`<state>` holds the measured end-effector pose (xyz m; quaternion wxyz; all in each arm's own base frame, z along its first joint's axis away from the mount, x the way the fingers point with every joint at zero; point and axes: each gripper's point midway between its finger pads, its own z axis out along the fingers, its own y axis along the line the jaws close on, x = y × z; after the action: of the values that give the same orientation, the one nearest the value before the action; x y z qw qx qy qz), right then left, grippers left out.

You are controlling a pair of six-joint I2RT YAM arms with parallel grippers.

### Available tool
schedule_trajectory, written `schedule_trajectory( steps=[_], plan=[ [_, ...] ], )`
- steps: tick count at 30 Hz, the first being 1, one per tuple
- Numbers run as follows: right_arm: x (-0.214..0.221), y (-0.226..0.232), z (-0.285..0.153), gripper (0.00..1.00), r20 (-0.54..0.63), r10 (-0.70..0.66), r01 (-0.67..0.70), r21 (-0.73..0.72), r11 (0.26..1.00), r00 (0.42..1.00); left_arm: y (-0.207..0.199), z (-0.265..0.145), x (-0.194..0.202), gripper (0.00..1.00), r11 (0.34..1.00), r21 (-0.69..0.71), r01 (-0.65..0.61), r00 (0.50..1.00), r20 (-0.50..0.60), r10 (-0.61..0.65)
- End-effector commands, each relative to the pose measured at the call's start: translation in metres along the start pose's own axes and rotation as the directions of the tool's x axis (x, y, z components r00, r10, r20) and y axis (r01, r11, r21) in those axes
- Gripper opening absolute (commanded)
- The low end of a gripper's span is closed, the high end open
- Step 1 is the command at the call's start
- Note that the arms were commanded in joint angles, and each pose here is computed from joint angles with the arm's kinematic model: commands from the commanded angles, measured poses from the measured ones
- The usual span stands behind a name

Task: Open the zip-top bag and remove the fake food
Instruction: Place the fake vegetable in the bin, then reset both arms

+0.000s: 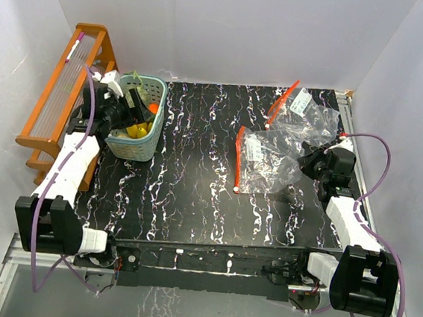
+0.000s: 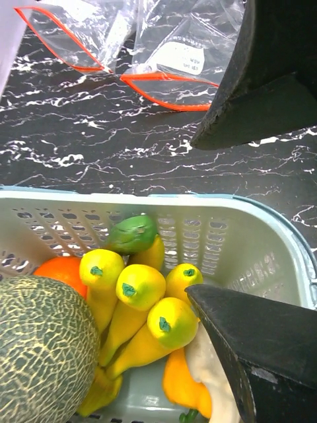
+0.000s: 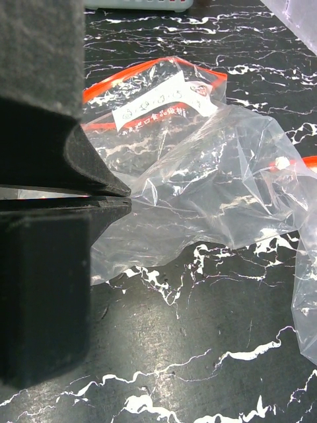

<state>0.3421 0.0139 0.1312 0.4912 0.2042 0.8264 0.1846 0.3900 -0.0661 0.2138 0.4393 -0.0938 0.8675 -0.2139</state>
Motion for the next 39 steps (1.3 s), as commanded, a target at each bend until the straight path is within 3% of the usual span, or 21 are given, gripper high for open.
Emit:
schedule_trajectory(
  steps=[1,8,12,14,18,19,22,26,30,39],
  plan=[
    [-0.020,0.008,-0.001,0.08,0.076,-0.025,0.028,-0.034,0.999,0.997,-0.014,-0.032,-0.029,0.77,0.999,0.002,-0.039,0.994,0.105,0.038],
    [-0.069,0.002,-0.009,0.08,0.161,0.015,-0.017,0.010,1.000,0.987,-0.027,-0.048,-0.035,0.76,0.998,-0.009,-0.061,0.977,0.204,0.062],
    [-0.103,-0.004,-0.018,0.09,0.240,0.032,-0.041,0.036,0.998,0.970,-0.044,-0.043,-0.022,0.80,0.994,0.014,-0.106,0.980,0.173,0.102],
    [-0.114,-0.008,-0.023,0.24,0.267,0.008,-0.028,0.070,0.997,0.964,-0.049,-0.038,-0.012,0.82,0.991,-0.005,-0.132,0.980,0.152,0.131],
    [-0.119,-0.024,-0.037,0.95,0.303,-0.038,-0.017,0.177,0.984,0.952,-0.059,-0.029,0.008,0.95,0.986,-0.003,-0.166,0.975,0.148,0.164],
    [-0.121,-0.026,-0.042,0.98,0.321,-0.054,-0.009,0.192,0.981,0.945,-0.061,-0.027,0.012,0.97,0.986,-0.002,-0.168,0.975,0.145,0.166],
    [-0.115,-0.018,-0.050,0.98,0.346,-0.079,0.030,0.143,0.989,0.935,-0.063,-0.025,0.022,0.97,0.983,0.003,-0.182,0.975,0.128,0.180],
    [-0.102,-0.003,-0.047,0.98,0.295,-0.091,0.077,0.057,0.995,0.951,-0.056,-0.026,0.027,0.97,0.981,-0.020,-0.193,0.973,0.127,0.194],
    [-0.104,0.019,-0.058,0.98,0.355,-0.107,0.133,-0.047,0.990,0.928,-0.047,-0.030,0.040,0.97,0.977,-0.041,-0.208,0.973,0.089,0.211],
    [-0.092,0.029,-0.055,0.98,0.332,-0.120,0.169,-0.122,0.978,0.936,-0.039,-0.037,0.051,0.97,0.973,-0.050,-0.226,0.971,0.070,0.229]
  ],
)
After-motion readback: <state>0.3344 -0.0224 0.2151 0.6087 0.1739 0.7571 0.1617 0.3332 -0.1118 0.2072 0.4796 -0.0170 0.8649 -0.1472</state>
